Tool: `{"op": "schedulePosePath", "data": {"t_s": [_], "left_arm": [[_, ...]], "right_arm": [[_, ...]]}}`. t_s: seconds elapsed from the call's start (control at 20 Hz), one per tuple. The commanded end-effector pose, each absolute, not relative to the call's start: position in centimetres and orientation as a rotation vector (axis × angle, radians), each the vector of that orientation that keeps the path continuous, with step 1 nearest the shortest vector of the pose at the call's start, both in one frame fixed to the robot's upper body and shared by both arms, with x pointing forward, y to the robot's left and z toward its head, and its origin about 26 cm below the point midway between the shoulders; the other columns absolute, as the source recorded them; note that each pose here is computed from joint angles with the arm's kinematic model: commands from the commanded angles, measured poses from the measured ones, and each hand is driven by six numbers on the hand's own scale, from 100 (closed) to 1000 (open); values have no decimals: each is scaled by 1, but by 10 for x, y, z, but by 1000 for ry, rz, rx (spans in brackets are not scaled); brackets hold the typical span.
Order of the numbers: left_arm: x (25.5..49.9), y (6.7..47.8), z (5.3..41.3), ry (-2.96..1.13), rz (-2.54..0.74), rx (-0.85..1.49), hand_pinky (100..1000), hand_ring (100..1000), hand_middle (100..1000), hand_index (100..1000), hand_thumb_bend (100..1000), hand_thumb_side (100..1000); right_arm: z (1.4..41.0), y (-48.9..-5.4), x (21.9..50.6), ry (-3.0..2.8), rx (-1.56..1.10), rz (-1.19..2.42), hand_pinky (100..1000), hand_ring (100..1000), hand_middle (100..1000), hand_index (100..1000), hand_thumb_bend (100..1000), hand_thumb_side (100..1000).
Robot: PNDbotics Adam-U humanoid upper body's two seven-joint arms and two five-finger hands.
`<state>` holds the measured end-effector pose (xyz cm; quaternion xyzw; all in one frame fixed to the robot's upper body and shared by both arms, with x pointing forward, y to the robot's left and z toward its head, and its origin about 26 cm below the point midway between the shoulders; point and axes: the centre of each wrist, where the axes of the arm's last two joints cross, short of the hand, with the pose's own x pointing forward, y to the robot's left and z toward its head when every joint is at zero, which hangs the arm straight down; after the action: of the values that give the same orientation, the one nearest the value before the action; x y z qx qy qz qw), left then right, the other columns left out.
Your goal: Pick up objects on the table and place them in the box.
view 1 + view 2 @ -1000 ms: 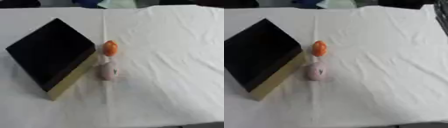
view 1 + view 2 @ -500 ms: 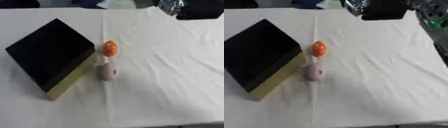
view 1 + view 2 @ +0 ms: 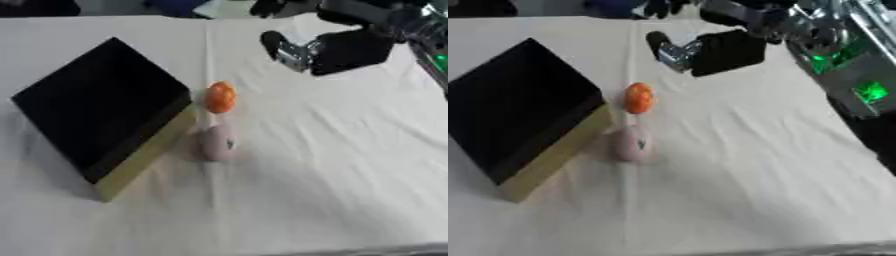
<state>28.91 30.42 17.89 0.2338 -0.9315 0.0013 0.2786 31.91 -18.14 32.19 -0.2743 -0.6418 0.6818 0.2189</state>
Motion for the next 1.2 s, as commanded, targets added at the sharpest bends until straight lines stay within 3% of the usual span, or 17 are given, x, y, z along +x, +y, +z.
{"op": "schedulePosePath", "data": {"t_s": [0.05,0.45,0.7,1.2], "left_arm": [[288,304,186,-2526,-13,627,724,778,828,829,105,907],[288,303,185,-2523,-15,622,723,778,828,829,105,907],[288,303,185,-2521,-16,619,723,778,827,829,105,907],[288,303,185,-2519,-16,615,723,778,823,826,105,906]], "right_arm": [[325,-177,320,-1741,-757,1924,882,799,754,921,100,724],[309,-159,327,-1656,-697,1946,891,791,748,909,100,558],[297,-150,331,-1585,-656,1983,894,794,754,917,100,535],[267,-139,337,-1460,-556,2068,895,814,756,927,100,580]]}}
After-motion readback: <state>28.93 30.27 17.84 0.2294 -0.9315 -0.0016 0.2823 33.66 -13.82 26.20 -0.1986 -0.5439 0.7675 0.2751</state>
